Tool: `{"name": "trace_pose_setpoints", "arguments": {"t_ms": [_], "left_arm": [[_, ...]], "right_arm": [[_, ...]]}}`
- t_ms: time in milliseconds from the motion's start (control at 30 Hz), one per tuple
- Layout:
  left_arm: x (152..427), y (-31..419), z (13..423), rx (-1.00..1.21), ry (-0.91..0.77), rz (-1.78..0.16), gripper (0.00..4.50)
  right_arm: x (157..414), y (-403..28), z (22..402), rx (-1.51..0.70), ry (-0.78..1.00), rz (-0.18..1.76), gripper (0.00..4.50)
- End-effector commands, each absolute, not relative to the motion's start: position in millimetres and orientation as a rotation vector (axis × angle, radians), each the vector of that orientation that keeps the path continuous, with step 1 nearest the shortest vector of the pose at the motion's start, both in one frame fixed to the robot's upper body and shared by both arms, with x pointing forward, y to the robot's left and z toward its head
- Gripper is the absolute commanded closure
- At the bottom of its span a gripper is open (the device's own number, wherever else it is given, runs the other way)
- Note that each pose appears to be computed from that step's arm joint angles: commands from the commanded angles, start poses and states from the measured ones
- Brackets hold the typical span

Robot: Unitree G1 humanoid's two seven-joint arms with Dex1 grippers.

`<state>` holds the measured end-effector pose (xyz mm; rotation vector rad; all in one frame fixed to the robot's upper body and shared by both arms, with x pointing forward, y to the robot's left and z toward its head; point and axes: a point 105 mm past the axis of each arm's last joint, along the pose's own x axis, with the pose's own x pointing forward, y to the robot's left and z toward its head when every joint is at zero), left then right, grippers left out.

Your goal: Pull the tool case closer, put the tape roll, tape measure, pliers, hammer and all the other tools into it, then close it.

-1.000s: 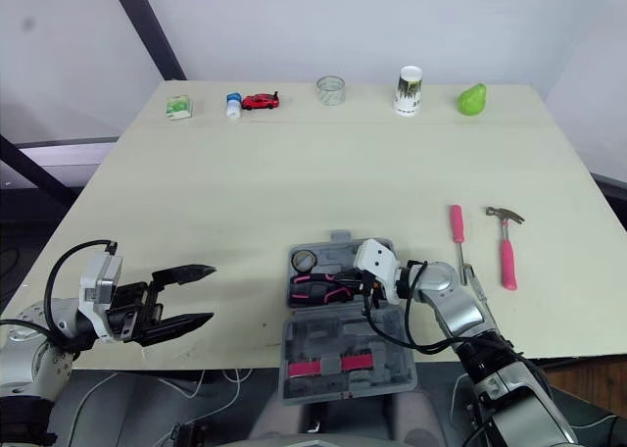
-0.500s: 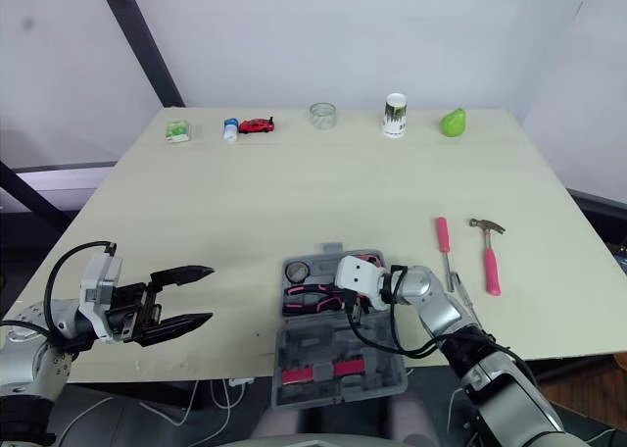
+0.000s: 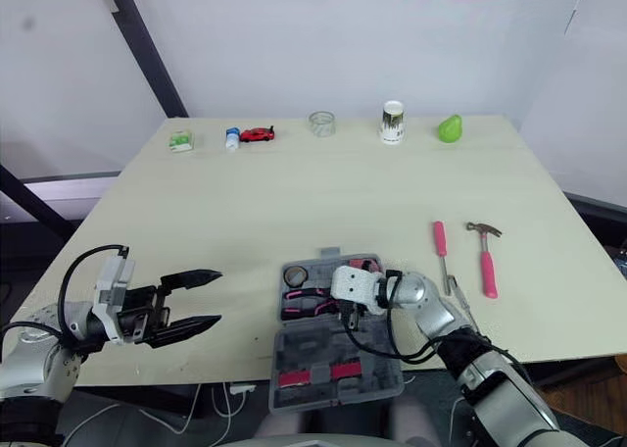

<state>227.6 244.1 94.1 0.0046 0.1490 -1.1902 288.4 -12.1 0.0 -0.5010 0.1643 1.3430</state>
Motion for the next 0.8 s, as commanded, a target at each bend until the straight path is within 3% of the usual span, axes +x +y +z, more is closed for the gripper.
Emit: {"name": "trace_pose_setpoints", "arguments": {"t_ms": [33,200,367,467,733,800], "left_arm": [[233.6,239.5,100.6,0.013,0.132,-1.146,0.00],[238.7,239.9,92.6,-0.006,0.133,-1.035,0.00],[239.9,244.1,87.5,-0.033,0.137,-0.948,0.00],[233.2,246.5,80.9,-0.036,0.166,-0.914,0.00],[206.7,255.7,58.5,-0.034,0.281,-0.804,0.00],[202.7,260.0,58.1,-0.033,0.297,-0.786,0.00]], "right_arm": [[296.3,-35.5,-0.8,-0.328,0.247,1.224,4.46],[295.0,-38.8,76.1,-0.102,0.006,1.182,4.46],[279.7,-76.3,97.5,-0.028,0.012,1.105,4.46],[262.3,-117.9,94.5,-0.068,0.048,1.026,3.86],[190.6,-214.0,84.8,-0.117,0.235,0.809,0.23],[174.3,-238.1,82.3,-0.121,0.278,0.719,0.05]]}}
